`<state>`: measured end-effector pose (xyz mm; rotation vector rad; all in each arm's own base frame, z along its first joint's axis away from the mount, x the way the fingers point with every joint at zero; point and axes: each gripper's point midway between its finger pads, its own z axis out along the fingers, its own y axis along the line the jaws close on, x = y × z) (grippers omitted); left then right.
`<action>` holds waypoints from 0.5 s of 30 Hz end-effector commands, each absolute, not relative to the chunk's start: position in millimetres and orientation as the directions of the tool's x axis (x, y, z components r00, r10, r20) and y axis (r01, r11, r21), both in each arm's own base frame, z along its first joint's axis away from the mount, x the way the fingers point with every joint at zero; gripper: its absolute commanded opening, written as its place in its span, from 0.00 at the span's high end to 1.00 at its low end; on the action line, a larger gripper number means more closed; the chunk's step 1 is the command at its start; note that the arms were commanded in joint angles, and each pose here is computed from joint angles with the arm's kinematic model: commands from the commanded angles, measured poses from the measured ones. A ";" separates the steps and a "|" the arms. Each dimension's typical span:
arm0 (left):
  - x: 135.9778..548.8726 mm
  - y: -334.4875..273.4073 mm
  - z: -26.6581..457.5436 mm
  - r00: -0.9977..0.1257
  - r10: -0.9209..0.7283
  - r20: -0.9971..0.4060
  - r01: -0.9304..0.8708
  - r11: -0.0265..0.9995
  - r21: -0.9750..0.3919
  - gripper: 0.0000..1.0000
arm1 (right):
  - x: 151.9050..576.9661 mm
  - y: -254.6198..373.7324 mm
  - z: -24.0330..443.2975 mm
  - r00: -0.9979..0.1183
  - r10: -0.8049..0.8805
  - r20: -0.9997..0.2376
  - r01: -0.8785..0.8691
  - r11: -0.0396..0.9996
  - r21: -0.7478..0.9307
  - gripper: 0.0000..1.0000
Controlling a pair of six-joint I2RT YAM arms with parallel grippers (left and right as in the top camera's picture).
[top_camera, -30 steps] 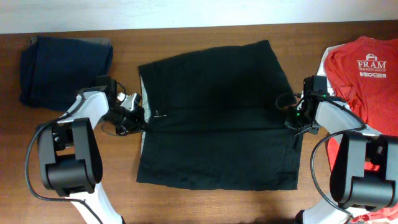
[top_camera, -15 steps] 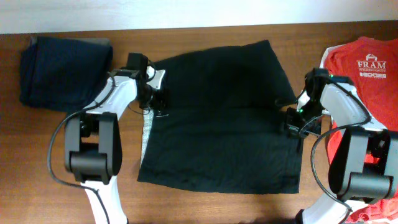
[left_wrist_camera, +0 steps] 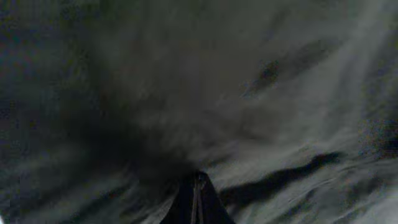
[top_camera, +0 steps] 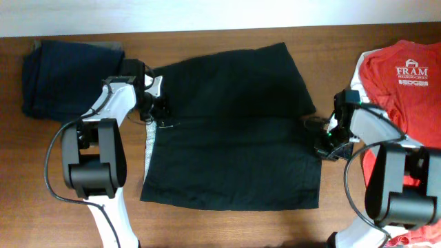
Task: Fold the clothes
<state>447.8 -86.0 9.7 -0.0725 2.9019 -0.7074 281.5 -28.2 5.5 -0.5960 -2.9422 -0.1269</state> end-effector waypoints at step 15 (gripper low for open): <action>432.1 -33.6 62.5 -0.996 -0.081 -0.020 -0.079 0.993 -0.084 1.00 | 441.1 -33.1 -26.8 -0.982 0.146 -0.121 0.129 0.983 0.132 0.96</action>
